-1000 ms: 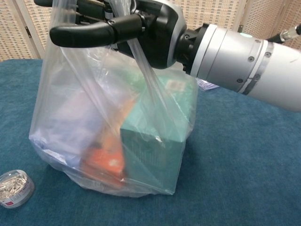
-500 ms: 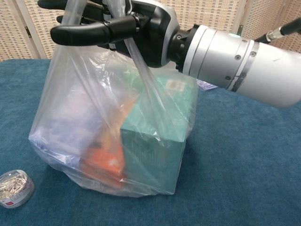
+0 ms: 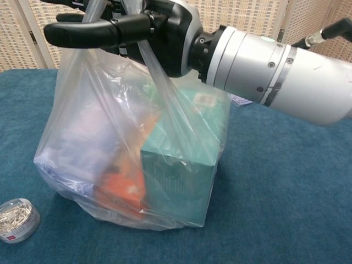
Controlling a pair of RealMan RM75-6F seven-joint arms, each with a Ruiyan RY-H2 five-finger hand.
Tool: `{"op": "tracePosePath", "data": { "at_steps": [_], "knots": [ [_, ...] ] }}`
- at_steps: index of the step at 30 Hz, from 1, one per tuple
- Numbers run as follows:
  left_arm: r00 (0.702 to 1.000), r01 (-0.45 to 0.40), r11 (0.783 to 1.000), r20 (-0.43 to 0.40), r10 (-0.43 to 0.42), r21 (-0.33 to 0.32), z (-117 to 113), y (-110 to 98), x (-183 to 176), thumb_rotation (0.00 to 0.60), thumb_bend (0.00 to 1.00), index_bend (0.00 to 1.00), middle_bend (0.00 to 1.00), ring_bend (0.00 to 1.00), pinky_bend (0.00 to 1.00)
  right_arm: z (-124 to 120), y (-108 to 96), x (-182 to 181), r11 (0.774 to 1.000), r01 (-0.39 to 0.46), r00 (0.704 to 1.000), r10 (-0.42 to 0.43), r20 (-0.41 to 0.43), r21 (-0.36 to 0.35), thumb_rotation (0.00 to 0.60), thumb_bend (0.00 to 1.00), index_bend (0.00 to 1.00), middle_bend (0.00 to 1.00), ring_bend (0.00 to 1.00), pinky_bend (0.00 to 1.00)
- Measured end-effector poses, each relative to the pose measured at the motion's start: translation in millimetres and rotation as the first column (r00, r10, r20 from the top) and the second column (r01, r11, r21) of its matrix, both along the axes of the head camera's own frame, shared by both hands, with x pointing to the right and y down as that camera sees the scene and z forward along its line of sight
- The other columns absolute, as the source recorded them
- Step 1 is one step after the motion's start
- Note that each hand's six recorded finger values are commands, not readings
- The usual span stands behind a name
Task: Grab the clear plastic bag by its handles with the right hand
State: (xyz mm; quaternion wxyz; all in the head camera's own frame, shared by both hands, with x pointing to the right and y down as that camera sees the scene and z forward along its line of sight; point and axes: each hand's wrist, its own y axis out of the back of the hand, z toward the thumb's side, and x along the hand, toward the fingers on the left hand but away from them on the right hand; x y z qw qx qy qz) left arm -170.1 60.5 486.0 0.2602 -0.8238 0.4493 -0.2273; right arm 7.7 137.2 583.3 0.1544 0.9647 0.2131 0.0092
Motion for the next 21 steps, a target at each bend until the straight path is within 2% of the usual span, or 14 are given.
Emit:
{"op": "tracePosePath", "data": {
  "at_steps": [2, 5, 15, 21],
  "knots": [
    [1.0, 0.005, 1.0, 0.001, -0.005, -0.003, 1, -1, 0, 0.6, 0.09, 0.0, 0.21, 0.14, 0.0, 0, 0, -2, 1.0, -0.001, 1.0, 0.001, 0.001, -0.008, 0.6, 0.0, 0.03, 0.16, 0.07, 0.09],
    [1.0, 0.011, 1.0, 0.013, -0.011, -0.007, 3, -2, -1, 0.6, 0.09, 0.0, 0.21, 0.14, 0.0, 1, 0, -3, 1.0, -0.001, 1.0, 0.001, 0.006, -0.024, 0.6, 0.0, 0.12, 0.26, 0.16, 0.15],
    [0.996, 0.007, 0.999, 0.084, -0.004, -0.04, 16, -2, -6, 0.6, 0.07, 0.0, 0.18, 0.11, 0.0, 5, -3, -7, 0.998, -0.001, 1.0, 0.001, 0.004, -0.056, 0.6, 0.0, 0.34, 0.41, 0.35, 0.35],
    [0.988, 0.028, 0.999, 0.151, -0.021, -0.043, 20, -8, -23, 0.6, 0.06, 0.0, 0.17, 0.1, 0.0, 7, -7, -3, 0.998, -0.02, 1.0, 0.02, -0.002, -0.064, 0.6, 0.05, 0.46, 0.5, 0.46, 0.48]
  ]
}}
